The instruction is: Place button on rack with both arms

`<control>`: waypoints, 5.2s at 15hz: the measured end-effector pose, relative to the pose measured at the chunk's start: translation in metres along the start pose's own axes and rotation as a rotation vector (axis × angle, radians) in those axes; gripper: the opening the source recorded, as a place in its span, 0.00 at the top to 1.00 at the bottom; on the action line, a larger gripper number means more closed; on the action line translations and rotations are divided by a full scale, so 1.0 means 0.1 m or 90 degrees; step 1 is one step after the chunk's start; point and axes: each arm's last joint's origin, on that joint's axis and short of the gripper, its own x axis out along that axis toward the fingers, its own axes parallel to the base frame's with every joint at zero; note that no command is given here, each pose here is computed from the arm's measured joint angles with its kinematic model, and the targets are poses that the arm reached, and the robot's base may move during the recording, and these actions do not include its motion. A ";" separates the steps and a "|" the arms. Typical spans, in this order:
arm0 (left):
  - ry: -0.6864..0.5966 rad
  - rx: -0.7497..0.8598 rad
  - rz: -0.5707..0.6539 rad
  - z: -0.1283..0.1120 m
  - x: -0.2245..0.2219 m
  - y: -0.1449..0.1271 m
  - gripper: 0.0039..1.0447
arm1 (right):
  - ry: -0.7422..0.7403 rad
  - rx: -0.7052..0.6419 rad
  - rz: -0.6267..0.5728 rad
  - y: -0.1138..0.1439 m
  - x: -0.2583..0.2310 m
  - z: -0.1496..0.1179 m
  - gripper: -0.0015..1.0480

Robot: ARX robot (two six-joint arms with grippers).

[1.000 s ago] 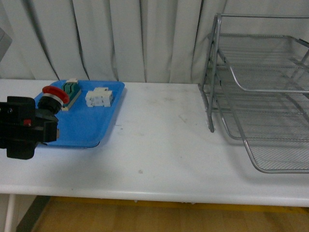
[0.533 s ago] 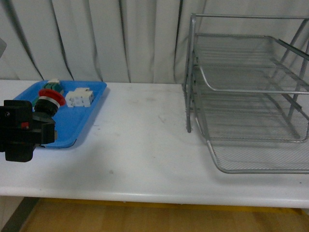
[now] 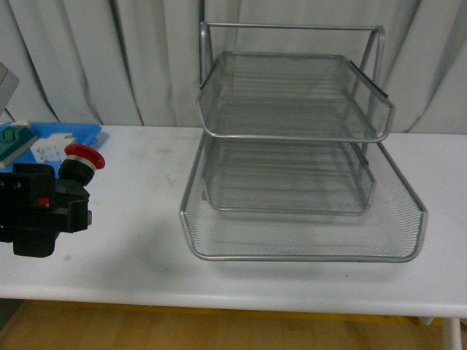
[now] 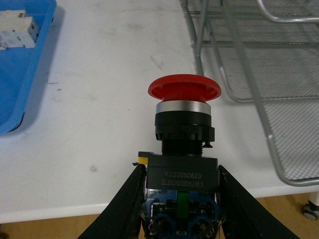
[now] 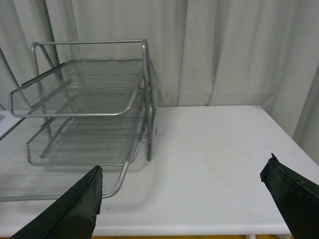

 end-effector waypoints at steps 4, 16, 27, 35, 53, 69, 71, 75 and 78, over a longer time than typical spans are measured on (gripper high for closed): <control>0.011 0.004 -0.020 0.06 0.12 -0.12 0.66 | 0.002 0.000 -0.002 0.00 0.00 0.00 0.06; 0.109 0.121 -0.127 0.49 1.22 -1.18 0.66 | -0.001 0.000 -0.001 0.00 0.00 0.00 0.06; 0.074 0.097 -0.133 0.74 1.22 -1.17 0.07 | -0.001 0.000 -0.001 0.00 0.00 0.00 0.06; -0.287 0.023 0.070 0.41 -0.59 -0.31 0.31 | -0.001 0.000 0.000 0.00 0.00 0.00 0.06; -0.322 0.001 0.089 -0.50 -1.24 0.39 0.99 | -0.001 0.000 0.000 0.00 0.00 0.00 0.06; -0.310 0.000 0.089 -0.63 -1.38 0.37 0.76 | -0.064 0.025 0.068 -0.04 0.07 0.12 0.06; -0.310 0.000 0.089 -0.63 -1.38 0.37 0.49 | -0.049 0.094 0.158 -0.02 0.50 0.31 0.06; -0.310 0.000 0.089 -0.63 -1.38 0.37 0.04 | 0.170 0.199 0.172 0.35 1.78 0.46 0.06; -0.310 0.000 0.089 -0.63 -1.38 0.37 0.06 | 0.314 0.172 0.191 0.76 2.26 0.38 0.06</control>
